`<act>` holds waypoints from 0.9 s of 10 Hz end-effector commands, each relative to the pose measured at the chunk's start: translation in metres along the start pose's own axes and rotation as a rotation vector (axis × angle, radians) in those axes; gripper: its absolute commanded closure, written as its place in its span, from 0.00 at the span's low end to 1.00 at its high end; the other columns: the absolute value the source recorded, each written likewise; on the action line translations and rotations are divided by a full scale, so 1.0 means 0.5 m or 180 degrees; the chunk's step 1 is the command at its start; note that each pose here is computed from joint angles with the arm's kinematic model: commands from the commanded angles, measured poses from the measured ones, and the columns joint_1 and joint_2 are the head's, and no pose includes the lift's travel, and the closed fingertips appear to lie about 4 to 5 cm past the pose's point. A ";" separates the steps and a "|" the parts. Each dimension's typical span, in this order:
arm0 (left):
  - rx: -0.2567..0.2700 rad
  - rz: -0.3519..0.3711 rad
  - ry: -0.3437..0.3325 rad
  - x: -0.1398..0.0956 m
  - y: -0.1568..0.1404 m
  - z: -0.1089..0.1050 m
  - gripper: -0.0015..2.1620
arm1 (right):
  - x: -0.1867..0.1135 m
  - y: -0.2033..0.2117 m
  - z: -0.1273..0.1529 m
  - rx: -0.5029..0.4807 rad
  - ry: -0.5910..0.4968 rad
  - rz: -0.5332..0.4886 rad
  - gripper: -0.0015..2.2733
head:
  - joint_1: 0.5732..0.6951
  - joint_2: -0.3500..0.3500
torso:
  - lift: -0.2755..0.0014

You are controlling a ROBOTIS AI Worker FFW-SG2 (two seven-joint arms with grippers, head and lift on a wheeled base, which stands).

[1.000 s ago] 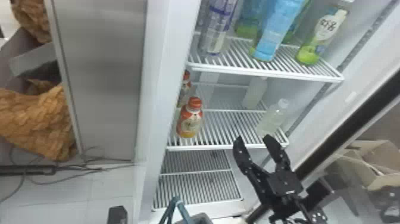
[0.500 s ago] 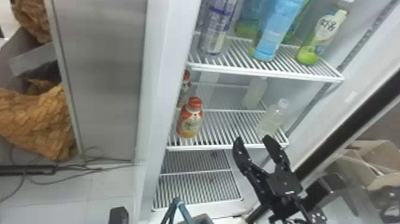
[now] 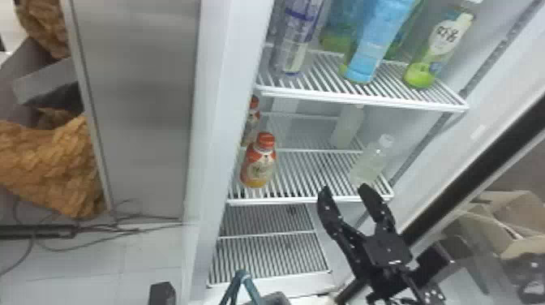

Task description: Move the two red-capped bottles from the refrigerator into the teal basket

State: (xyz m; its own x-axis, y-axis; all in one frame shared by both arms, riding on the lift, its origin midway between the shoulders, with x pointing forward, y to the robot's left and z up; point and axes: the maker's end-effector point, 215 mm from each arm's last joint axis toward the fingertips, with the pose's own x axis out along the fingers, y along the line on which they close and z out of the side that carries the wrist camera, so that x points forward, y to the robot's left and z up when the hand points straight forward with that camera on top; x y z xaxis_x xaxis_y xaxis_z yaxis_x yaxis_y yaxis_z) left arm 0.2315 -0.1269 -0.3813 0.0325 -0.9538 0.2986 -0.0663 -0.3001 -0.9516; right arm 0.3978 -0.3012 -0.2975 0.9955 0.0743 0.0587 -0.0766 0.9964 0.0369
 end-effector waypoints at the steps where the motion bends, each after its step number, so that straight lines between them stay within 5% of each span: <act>1: -0.0006 -0.0006 0.0003 0.001 -0.001 -0.001 0.50 | 0.000 0.000 0.000 -0.0005 0.0002 0.0000 0.14 | 1.00 0.00 | 0.17; 9: -0.0012 -0.0016 0.0006 0.003 -0.002 -0.003 0.50 | -0.001 -0.004 0.007 -0.0028 -0.0038 -0.0051 0.04 | 1.00 0.00 | 0.17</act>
State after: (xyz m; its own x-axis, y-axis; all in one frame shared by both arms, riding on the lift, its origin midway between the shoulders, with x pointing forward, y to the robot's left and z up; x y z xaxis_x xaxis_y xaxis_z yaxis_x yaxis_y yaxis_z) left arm 0.2304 -0.1280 -0.3801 0.0313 -0.9525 0.3029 -0.0699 -0.3044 -0.9500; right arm 0.3974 -0.3031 -0.2948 0.9960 0.0578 0.0686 -0.0600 0.9978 0.0297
